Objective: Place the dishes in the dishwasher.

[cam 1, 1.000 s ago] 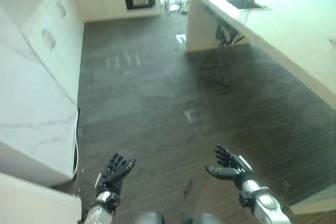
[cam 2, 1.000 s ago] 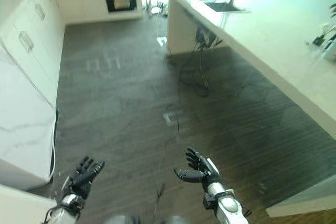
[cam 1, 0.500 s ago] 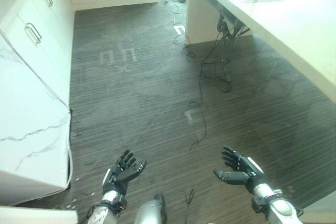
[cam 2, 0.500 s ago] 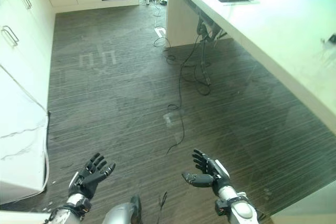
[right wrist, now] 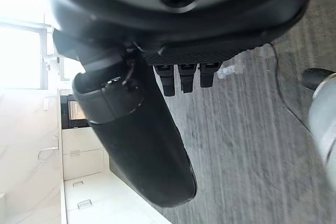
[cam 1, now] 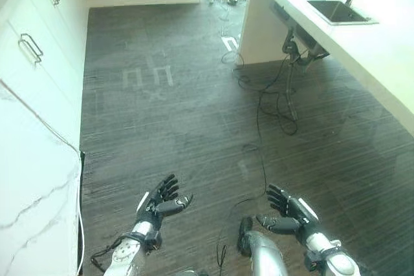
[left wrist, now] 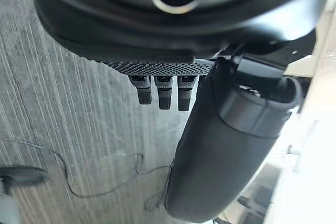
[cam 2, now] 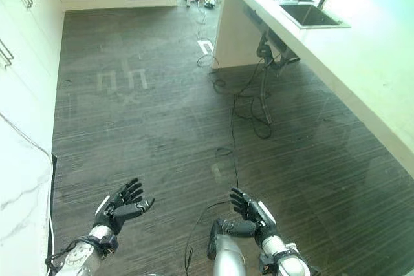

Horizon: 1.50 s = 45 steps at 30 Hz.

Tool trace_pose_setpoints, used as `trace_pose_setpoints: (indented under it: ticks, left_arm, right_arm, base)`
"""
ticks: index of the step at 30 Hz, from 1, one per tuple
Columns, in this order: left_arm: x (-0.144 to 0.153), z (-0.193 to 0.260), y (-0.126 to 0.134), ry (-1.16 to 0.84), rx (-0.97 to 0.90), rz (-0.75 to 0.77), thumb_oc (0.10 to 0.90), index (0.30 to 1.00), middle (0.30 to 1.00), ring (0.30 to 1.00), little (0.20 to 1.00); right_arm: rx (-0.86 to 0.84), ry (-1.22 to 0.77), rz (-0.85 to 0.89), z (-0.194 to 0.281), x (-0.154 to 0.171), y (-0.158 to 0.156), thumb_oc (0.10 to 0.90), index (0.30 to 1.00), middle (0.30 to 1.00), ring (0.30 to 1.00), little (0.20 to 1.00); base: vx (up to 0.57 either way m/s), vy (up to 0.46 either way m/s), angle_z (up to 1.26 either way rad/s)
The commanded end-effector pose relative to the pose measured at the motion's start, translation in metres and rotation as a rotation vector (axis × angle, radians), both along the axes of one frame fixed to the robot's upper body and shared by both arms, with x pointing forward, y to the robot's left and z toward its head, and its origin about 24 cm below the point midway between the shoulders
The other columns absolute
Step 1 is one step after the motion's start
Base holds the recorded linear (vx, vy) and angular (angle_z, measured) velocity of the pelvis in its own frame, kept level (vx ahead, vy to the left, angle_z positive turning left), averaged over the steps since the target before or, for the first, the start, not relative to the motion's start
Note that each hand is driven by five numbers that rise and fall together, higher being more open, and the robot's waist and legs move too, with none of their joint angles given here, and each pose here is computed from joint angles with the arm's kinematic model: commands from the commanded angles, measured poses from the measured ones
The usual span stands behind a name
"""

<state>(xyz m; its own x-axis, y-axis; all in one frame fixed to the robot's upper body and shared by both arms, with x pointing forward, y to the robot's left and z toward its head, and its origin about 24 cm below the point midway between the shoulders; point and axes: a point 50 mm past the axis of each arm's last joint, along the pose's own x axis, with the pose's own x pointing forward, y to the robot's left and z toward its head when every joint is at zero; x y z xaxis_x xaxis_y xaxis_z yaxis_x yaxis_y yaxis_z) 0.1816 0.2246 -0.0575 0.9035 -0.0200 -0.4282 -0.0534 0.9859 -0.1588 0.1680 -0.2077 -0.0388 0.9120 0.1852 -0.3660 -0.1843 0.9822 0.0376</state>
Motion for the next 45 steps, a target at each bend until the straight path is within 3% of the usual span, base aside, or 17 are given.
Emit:
trace_pose_setpoints:
  ticks: [1,13,19,20,27,37,45]
  left_arm:
    - [0.021,0.044,0.002,-0.228,0.06,-0.061,0.8,0.9,0.9,0.9,0.9]
    - [0.011,0.041,-0.002,-0.245,0.006,-0.005,0.8,0.9,0.9,0.9,0.9]
    - [0.007,0.044,0.002,-0.282,-0.031,0.067,0.8,0.9,0.9,0.9,0.9]
    - [0.001,0.048,0.01,-0.316,-0.044,0.134,0.8,0.9,0.9,0.9,0.9]
    - [0.001,0.053,0.018,-0.365,-0.058,0.175,0.8,0.9,0.9,0.9,0.9]
    - [0.02,0.064,0.012,-0.371,0.069,0.083,0.8,0.9,0.9,0.9,0.9]
    - [0.017,0.066,0.016,-0.358,0.119,0.034,0.8,0.9,0.9,0.9,0.9]
  right_arm:
    - [0.028,-0.315,-0.008,0.056,0.037,-0.001,0.8,0.9,0.9,0.9,0.9]
    - [-0.083,-0.371,0.069,0.073,0.043,-0.012,0.8,0.9,0.9,0.9,0.9]
    - [-0.091,-0.391,0.099,0.079,0.051,-0.005,0.8,0.9,0.9,0.9,0.9]
    - [-0.093,-0.394,0.134,0.08,0.041,-0.007,0.8,0.9,0.9,0.9,0.9]
    - [-0.104,-0.4,0.125,0.082,0.038,-0.014,0.8,0.9,0.9,0.9,0.9]
    - [0.005,-0.364,0.07,0.075,0.033,0.007,0.8,0.9,0.9,0.9,0.9]
    - [-0.004,-0.401,0.023,0.082,0.022,-0.016,0.8,0.9,0.9,0.9,0.9]
  base:
    - [0.56,-0.394,0.31]
    - [0.32,-0.235,-0.31]
    - [0.23,0.1,-0.44]
    - [0.62,0.453,-0.7]
    - [0.35,0.288,-0.05]
    - [0.35,0.357,0.4]
    - [0.33,-0.08,0.47]
